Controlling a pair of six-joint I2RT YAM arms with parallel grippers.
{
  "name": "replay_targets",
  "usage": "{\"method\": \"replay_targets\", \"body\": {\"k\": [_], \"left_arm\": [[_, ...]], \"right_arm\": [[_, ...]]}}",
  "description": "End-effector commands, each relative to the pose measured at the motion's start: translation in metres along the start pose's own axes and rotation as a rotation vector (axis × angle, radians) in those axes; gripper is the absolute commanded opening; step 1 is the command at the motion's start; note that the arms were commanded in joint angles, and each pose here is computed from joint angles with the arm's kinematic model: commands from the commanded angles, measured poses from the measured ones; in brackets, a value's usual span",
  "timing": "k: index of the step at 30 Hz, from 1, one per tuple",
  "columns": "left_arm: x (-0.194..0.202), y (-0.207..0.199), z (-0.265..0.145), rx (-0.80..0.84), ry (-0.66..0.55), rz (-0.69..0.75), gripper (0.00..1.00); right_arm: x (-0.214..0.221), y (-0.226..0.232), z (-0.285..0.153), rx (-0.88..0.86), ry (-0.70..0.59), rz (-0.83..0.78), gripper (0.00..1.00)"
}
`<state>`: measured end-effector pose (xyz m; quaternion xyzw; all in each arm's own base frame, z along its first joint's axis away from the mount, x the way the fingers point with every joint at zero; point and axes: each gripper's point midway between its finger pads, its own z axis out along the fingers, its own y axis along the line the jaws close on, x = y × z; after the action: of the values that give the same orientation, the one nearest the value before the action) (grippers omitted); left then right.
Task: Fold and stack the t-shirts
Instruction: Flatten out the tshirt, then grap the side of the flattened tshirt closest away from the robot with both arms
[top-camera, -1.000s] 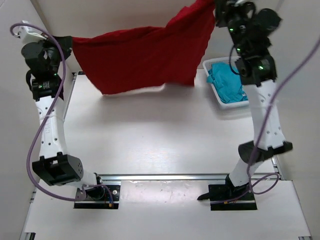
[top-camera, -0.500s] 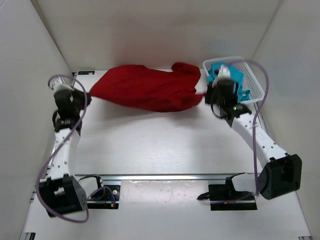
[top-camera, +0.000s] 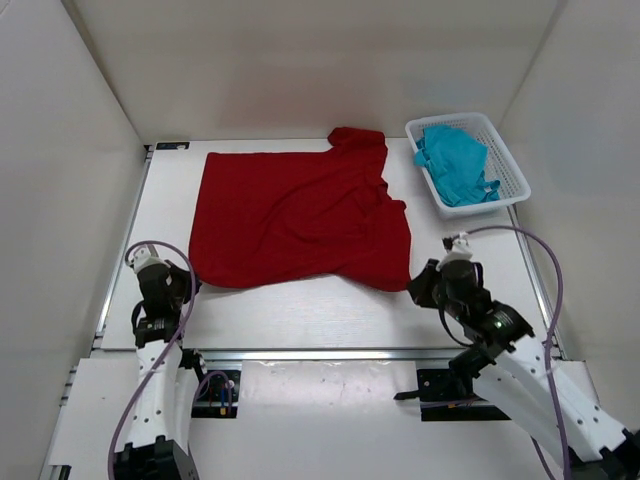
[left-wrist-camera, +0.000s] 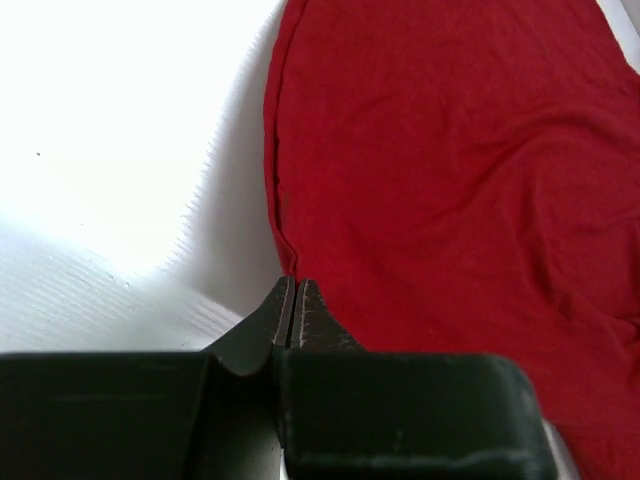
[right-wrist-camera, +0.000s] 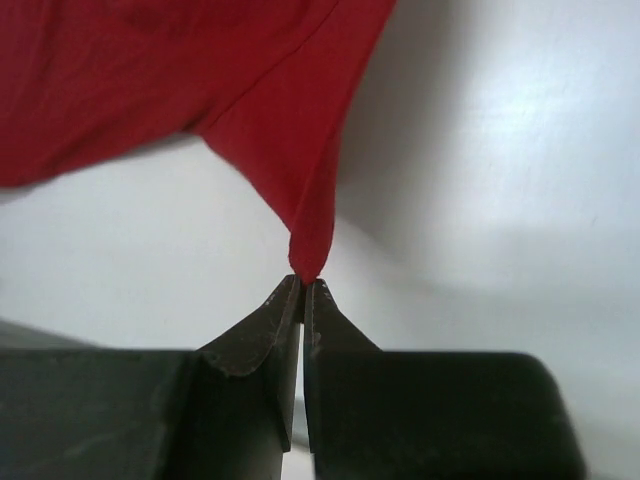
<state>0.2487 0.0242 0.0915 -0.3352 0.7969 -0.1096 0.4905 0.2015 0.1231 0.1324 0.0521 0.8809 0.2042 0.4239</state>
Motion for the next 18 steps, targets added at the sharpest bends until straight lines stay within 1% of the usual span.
{"method": "replay_targets", "body": {"k": [1, 3, 4, 5, 7, 10, 12, 14, 15, 16, 18], "left_arm": [[-0.004, -0.004, -0.006, 0.017, 0.002, -0.002, 0.0], [-0.019, -0.015, -0.014, 0.033, -0.015, 0.023, 0.0], [-0.019, -0.015, -0.015, 0.03, -0.006, 0.039, 0.0], [-0.028, -0.019, -0.019, 0.031, -0.029, 0.053, 0.0], [-0.034, -0.023, -0.019, 0.035, -0.036, 0.064, 0.0], [-0.04, -0.025, -0.016, 0.053, -0.041, 0.03, 0.0], [-0.037, -0.028, -0.012, 0.073, -0.034, 0.02, 0.0], [-0.038, -0.028, -0.006, 0.073, -0.027, 0.004, 0.0], [-0.04, -0.03, -0.005, 0.084, -0.027, -0.002, 0.0], [-0.043, -0.034, -0.004, 0.097, -0.031, -0.011, 0.0], [-0.048, -0.042, -0.002, 0.123, -0.038, -0.016, 0.01]], "right_arm": [[0.036, -0.001, -0.018, -0.014, 0.091, 0.155, 0.0], [0.035, 0.001, -0.031, -0.03, 0.069, 0.2, 0.01], [0.033, 0.006, -0.036, -0.045, 0.065, 0.215, 0.0], [0.032, 0.001, -0.04, -0.027, 0.058, 0.214, 0.0], [0.033, -0.003, -0.046, -0.009, 0.063, 0.224, 0.0], [0.038, -0.014, -0.046, 0.041, 0.09, 0.213, 0.0], [0.044, -0.014, -0.04, 0.037, 0.127, 0.212, 0.0], [0.044, -0.017, -0.035, 0.047, 0.137, 0.212, 0.0], [0.04, -0.015, -0.032, 0.036, 0.133, 0.212, 0.0], [0.029, -0.014, -0.032, 0.028, 0.099, 0.215, 0.0], [0.027, -0.013, -0.024, 0.006, 0.116, 0.195, 0.0]]}}
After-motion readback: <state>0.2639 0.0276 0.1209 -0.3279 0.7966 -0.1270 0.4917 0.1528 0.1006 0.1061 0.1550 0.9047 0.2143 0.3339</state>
